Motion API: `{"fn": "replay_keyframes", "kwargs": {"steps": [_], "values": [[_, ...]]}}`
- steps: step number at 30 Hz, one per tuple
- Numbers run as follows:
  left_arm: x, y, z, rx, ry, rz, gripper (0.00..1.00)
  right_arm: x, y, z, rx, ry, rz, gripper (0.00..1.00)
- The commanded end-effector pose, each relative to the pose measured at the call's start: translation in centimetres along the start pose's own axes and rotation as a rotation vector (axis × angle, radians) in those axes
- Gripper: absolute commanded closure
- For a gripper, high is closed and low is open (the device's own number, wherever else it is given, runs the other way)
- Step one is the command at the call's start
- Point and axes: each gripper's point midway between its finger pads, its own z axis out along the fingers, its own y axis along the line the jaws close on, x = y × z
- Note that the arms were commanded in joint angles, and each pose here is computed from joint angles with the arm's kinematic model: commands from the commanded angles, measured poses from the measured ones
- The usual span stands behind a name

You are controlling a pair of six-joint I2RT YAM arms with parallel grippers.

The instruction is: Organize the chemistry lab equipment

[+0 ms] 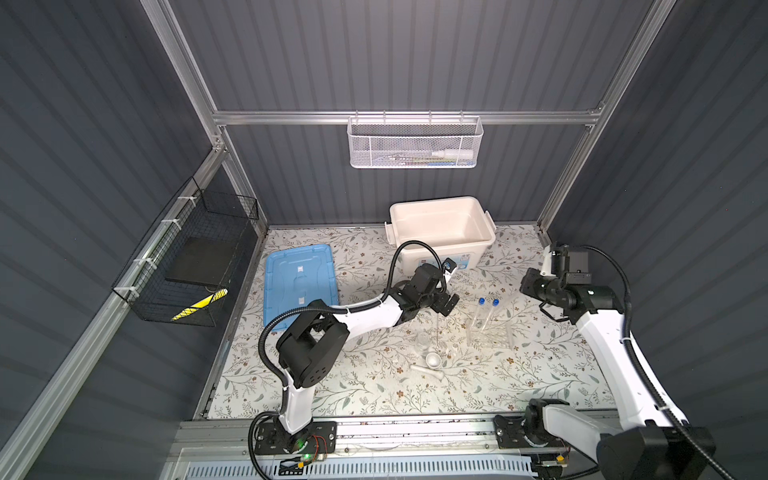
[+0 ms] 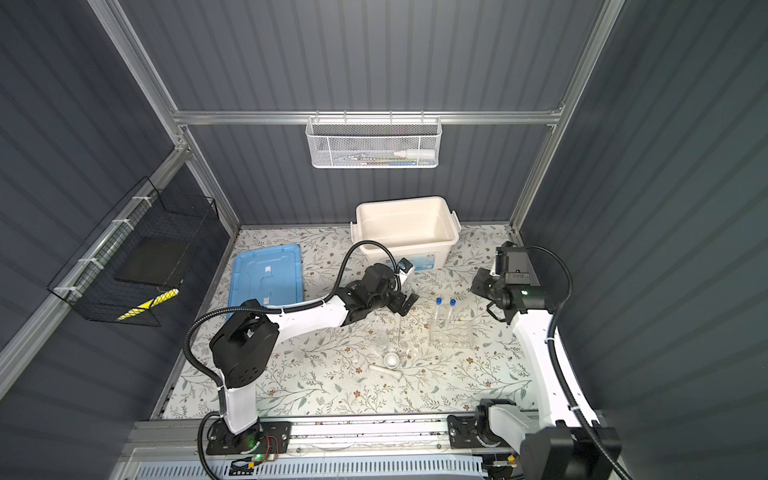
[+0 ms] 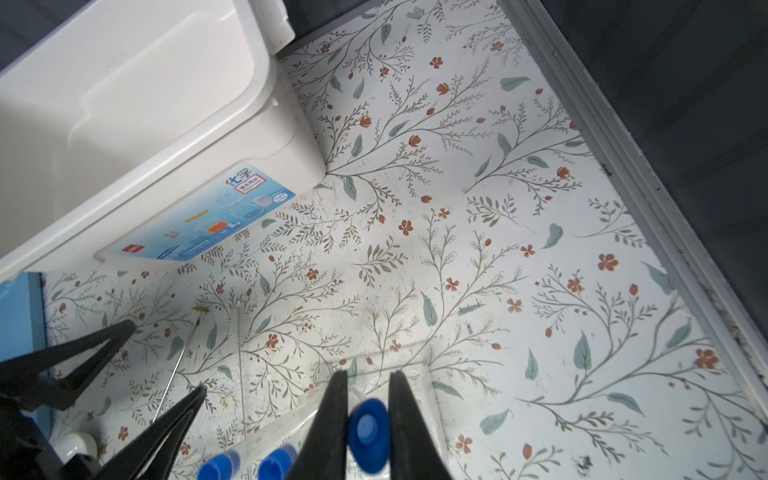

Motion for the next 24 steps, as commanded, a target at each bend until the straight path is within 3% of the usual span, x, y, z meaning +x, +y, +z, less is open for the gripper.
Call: {"fn": "replay_keyframes", "kwargs": {"steps": [1,10,24], "values": [[-1.0,0.6,-1.1,-0.015,-0.039,-0.042,0.00,0.2,-1.2,-1.7,0.123,-0.040,-0.061,0.89],[-0.3,0.4,-1.2,-0.003,-0.029,-0.071,0.00,-0.4,-1.4,-3.5,0.207,-0.110,-0.122,0.89],[0.2,-0.5,-1.3,0.051,-0.021,-0.109,0.00,2.6,1.3,-1.2,0.153,-0.094,-0.140,0.88]]}}
